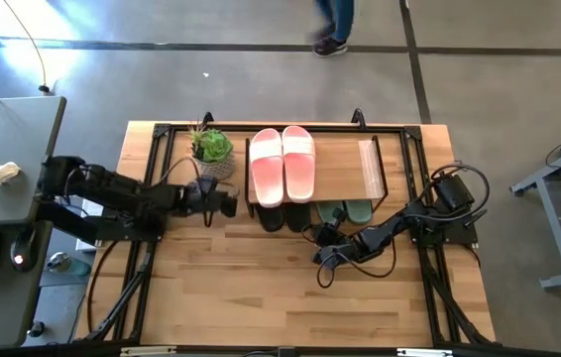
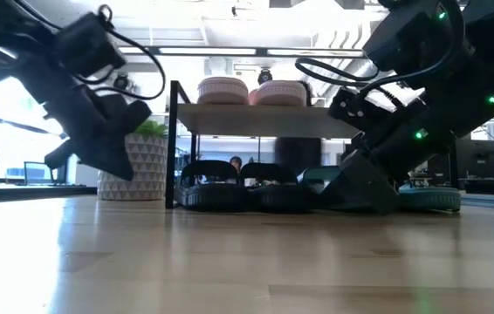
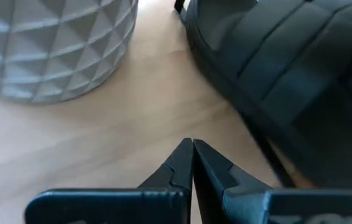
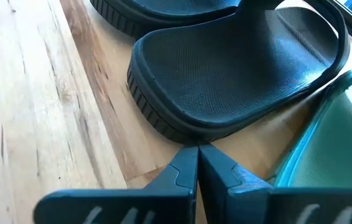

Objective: Pick and place slides into the shelf
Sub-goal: Adjust the slippers under the shelf

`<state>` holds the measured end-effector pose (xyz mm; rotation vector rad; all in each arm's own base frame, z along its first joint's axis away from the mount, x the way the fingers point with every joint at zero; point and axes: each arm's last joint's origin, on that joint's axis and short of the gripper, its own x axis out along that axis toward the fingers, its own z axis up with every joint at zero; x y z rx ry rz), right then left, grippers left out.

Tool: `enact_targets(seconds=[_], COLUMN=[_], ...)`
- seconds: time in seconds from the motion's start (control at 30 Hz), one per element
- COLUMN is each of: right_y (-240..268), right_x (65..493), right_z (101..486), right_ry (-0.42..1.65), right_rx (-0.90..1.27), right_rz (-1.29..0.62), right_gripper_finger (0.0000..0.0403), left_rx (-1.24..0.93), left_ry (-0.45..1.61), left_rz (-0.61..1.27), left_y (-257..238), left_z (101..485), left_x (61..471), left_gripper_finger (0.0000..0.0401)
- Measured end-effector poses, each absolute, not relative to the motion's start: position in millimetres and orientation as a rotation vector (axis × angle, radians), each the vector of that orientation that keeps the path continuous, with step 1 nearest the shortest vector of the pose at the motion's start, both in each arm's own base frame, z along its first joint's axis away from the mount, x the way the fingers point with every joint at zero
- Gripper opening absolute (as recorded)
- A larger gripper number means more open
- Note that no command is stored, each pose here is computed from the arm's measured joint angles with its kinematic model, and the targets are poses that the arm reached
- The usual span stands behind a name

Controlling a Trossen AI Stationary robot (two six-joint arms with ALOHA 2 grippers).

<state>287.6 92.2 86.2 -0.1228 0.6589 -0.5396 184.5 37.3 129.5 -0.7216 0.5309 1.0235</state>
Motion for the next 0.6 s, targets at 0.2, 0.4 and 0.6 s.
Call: enact_targets(seconds=[0.2,0.4,0.6], right_y=[92.5,92.6,92.7], right_x=[287.8,287.9,287.9], right_z=[86.2,86.1,86.1], right_ry=[0.66,0.663,0.663], right_rx=[-0.117,-0.114,-0.114], right_rz=[-0.531,-0.526,-0.525], right_gripper_finger=[0.0,0.0,0.0], left_rx=[-0.824,-0.918,-1.027], left_ry=[0.496,0.476,0.434], left_rz=[0.939,0.915,0.944], left_y=[63.8,78.6,82.6], left_z=[134.9,136.1,136.0], left_x=[187.7,184.9,183.3], left_gripper_finger=[0.0,0.0,0.0])
